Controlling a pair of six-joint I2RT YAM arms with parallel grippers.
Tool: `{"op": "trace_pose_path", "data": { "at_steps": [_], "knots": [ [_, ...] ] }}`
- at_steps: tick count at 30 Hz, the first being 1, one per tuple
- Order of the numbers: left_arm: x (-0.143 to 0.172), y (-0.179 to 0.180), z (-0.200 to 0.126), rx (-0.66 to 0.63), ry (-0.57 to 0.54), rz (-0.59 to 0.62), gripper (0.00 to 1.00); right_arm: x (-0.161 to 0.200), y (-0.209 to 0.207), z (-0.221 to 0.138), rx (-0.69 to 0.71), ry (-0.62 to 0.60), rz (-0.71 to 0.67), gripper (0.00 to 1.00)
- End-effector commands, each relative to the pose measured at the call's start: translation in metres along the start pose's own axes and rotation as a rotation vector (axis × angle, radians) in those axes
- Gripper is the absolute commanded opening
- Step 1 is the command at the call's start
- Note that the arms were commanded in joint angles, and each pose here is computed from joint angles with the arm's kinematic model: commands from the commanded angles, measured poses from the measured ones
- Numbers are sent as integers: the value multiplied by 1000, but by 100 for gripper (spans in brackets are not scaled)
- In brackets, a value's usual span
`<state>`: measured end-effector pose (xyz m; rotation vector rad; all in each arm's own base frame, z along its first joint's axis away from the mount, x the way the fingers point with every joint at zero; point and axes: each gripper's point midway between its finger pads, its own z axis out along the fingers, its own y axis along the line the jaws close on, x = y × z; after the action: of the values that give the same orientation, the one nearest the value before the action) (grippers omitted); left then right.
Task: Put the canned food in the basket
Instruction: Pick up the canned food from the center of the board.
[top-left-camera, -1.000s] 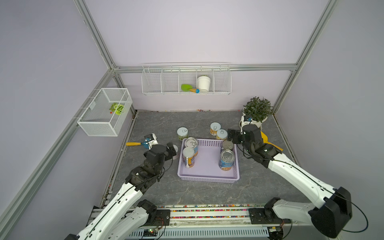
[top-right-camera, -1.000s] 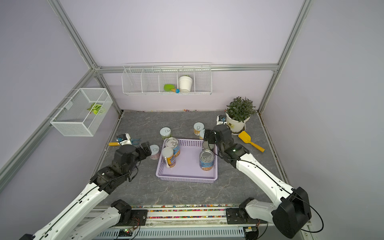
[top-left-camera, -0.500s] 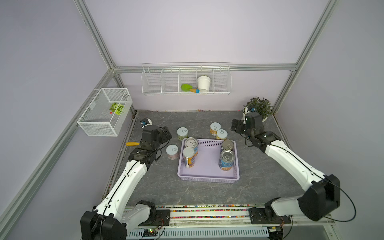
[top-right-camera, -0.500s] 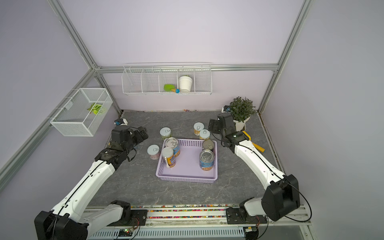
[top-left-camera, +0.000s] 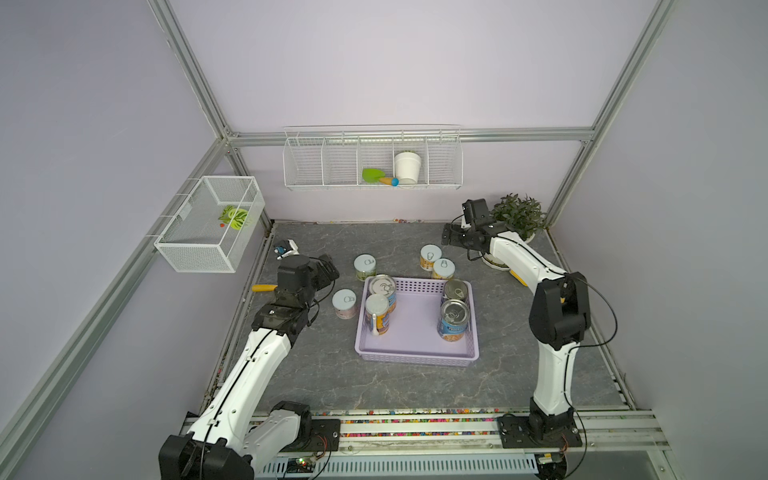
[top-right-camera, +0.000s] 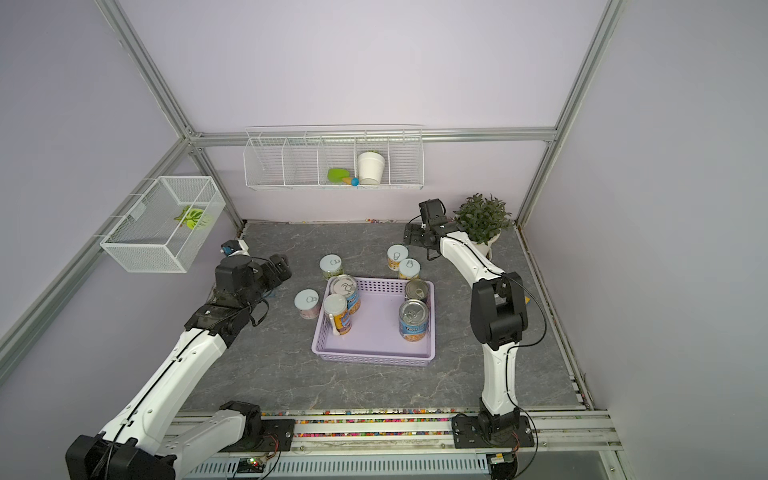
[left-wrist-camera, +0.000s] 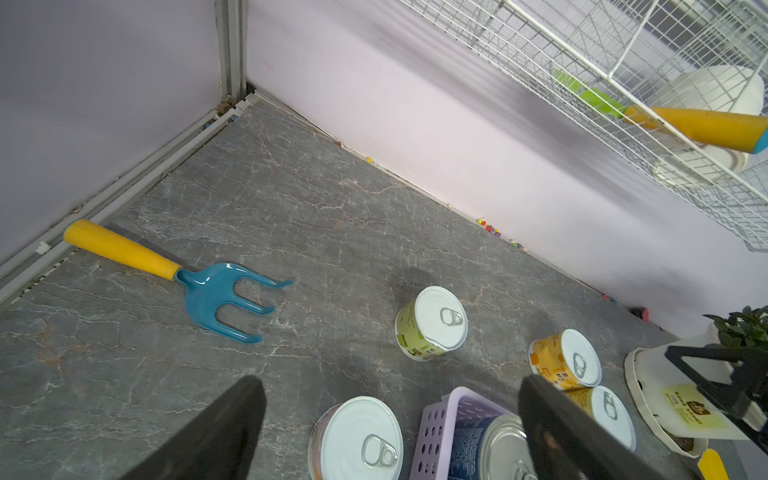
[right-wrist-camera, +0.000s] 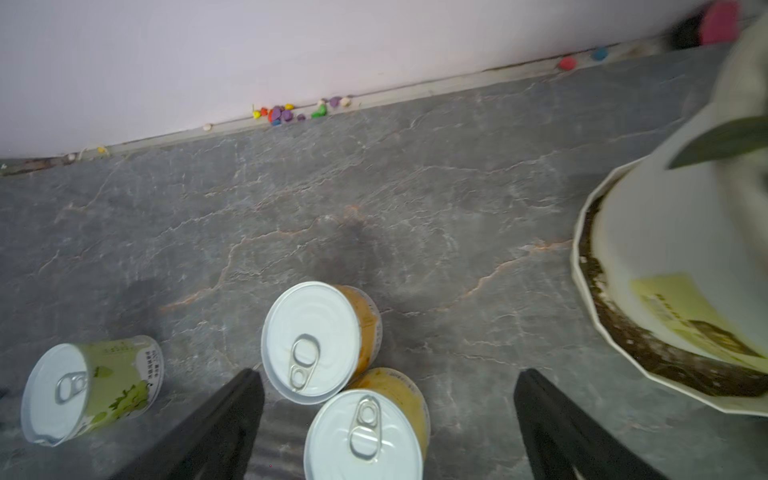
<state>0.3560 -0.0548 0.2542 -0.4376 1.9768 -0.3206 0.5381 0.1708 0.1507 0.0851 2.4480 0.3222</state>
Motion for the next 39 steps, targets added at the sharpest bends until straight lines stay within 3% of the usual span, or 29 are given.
{"op": "trace_pose_path", "data": {
  "at_steps": [1,10,19,30,39],
  "knots": [
    [-5,-2,-3,5,3,4,100,14,16,12,-90,90,5,98],
    [-8,-1,-16,30,-33,-10,100,56,9,9,-48,246,-134,98],
    [-1,-5,-13,47,5,-8,100,77,24,-1,-37,313,-243,99],
    [2,-4,-11,42,16,-7,100,100,12,16,70,452,-287,99],
    [4,-4,-7,40,30,-4,100,108,6,33,129,497,-304,99]
  ]
}}
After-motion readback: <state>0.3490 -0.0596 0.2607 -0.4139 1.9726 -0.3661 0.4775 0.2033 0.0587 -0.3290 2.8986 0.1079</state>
